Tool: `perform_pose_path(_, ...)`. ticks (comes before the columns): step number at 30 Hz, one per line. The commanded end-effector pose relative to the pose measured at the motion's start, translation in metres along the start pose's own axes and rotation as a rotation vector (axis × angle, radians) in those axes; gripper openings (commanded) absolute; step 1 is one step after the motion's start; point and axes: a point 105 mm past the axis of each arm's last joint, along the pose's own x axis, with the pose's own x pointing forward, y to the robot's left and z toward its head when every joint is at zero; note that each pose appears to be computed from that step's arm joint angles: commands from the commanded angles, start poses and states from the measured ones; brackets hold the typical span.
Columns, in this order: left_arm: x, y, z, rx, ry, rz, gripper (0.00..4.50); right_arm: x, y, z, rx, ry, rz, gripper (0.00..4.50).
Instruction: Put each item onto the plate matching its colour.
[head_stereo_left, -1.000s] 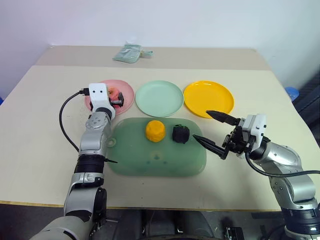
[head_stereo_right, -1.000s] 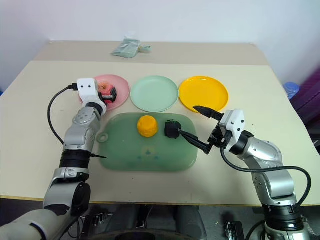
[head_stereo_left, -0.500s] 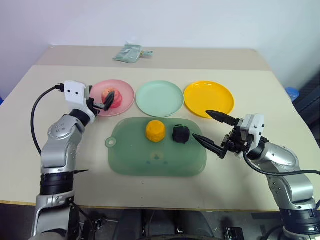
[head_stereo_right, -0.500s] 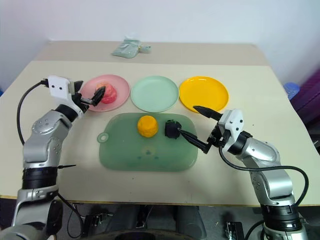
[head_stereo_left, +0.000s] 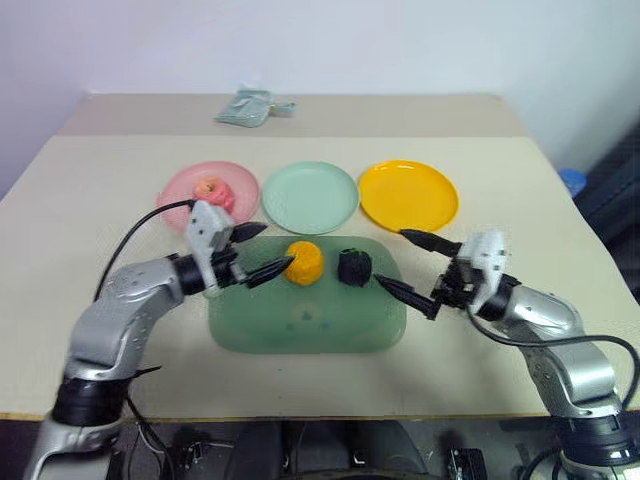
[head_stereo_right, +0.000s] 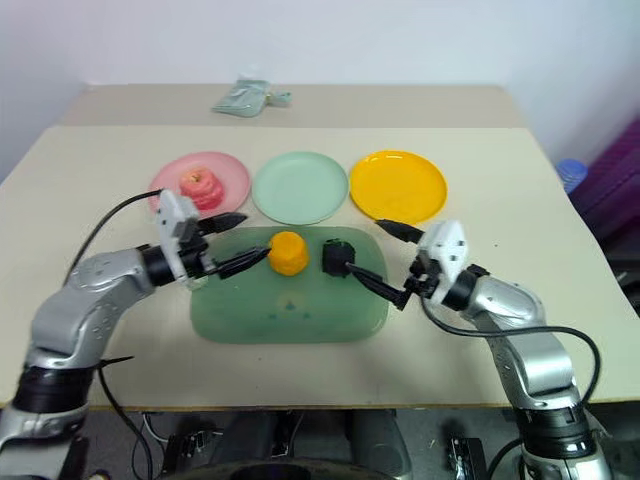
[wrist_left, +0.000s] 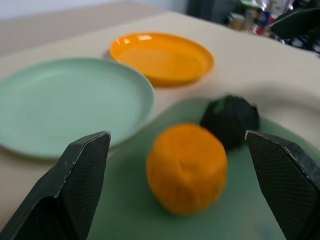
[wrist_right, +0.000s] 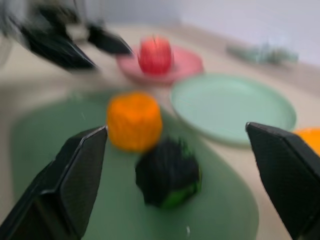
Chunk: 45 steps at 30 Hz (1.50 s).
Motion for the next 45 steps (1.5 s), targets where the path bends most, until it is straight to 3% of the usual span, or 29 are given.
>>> perform_pose_path(1, -0.021, -0.014, 0.017, 0.060, -0.034, -0.095, 4.43, 0.013, -0.005, 0.011, -0.027, 0.033, -0.016, 4.50)
perform_pose_path(6, -0.049, -0.020, 0.006, 0.074, 0.032, -0.124, 4.43, 0.039, 0.009, 0.020, -0.034, 0.084, 0.096, 4.50)
perform_pose_path(17, -0.054, -0.035, -0.020, 0.078, 0.085, -0.125, 4.43, 0.089, 0.022, 0.027, -0.022, 0.201, 0.232, 4.50)
perform_pose_path(26, -0.054, -0.039, -0.025, 0.077, 0.073, -0.099, 4.43, 0.102, 0.027, 0.022, -0.057, 0.307, 0.300, 4.50)
perform_pose_path(36, -0.054, -0.048, -0.025, 0.062, 0.057, -0.069, 4.43, 0.117, 0.037, 0.021, -0.009, 0.298, 0.346, 4.50)
perform_pose_path(38, -0.054, -0.048, -0.025, 0.060, 0.055, -0.060, 4.50, 0.119, 0.037, 0.023, -0.002, 0.289, 0.345, 3.97)
perform_pose_path(41, -0.054, -0.048, -0.025, 0.057, 0.054, -0.048, 4.50, 0.121, 0.037, 0.024, 0.004, 0.280, 0.344, 2.81)
perform_pose_path(45, -0.053, -0.048, -0.027, 0.051, 0.049, -0.041, 4.50, 0.122, 0.036, 0.029, 0.010, 0.255, 0.334, 2.63)
